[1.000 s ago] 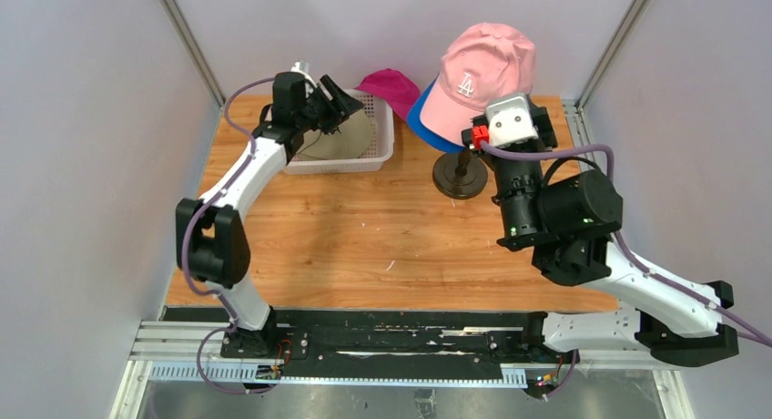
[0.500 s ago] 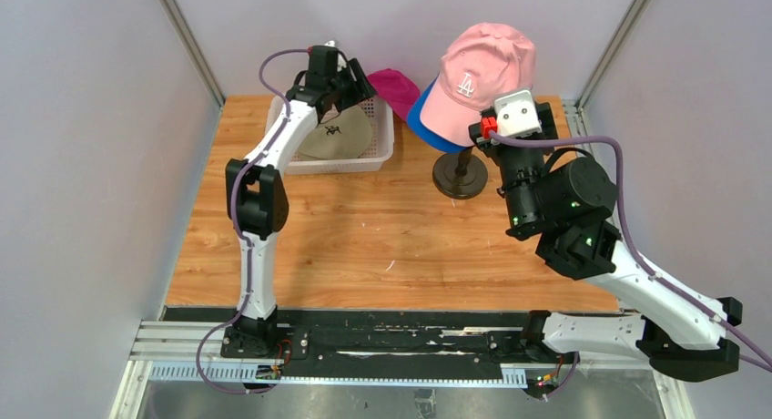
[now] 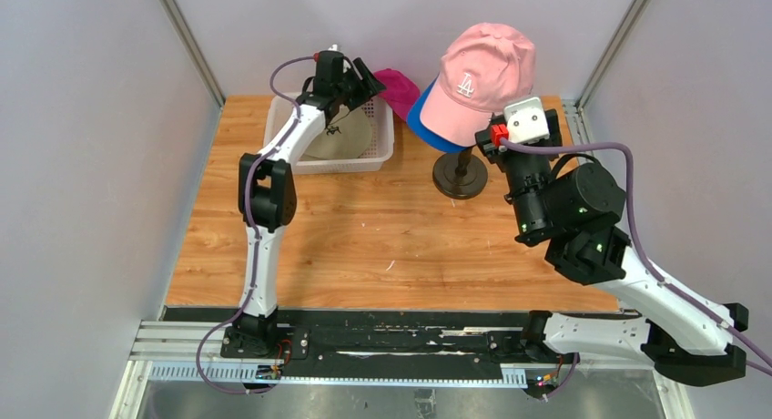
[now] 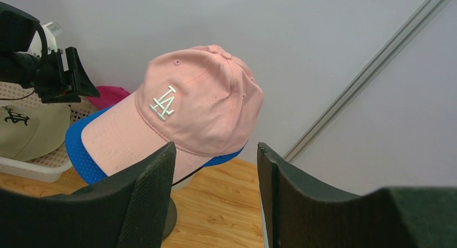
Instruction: Stack the hats
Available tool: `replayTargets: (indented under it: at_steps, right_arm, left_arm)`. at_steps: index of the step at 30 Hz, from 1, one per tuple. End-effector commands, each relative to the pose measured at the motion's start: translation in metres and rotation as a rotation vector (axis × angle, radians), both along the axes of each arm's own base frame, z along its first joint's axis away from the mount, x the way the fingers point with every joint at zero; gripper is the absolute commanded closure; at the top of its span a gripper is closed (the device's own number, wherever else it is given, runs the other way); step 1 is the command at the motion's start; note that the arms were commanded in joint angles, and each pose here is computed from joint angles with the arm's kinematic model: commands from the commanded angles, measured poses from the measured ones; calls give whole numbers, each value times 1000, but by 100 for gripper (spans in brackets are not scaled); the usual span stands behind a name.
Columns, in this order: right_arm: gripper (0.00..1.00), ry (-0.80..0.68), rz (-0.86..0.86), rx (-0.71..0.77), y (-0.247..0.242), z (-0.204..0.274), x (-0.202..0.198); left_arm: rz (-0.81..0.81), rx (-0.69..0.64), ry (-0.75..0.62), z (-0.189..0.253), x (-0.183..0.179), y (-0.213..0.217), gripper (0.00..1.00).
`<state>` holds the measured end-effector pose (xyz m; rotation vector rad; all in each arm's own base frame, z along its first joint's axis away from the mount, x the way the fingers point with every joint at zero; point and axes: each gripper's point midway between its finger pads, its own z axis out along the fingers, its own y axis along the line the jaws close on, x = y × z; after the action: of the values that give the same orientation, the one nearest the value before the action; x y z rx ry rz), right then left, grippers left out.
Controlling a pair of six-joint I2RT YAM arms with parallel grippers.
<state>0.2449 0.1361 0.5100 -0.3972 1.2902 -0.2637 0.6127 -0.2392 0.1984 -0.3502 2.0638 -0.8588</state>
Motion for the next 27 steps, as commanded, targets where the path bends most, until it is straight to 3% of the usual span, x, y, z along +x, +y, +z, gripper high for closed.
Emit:
replayTargets:
  at_steps: [1,27]
  right_arm:
    - [44,5,-8,31,-9,-3,0]
    - [44,9,-13,50,-22,-10,-6]
  left_arm:
    - [6,-124,-90,17,23,-8,35]
    - [14,-273,-87,-21,57,-12,35]
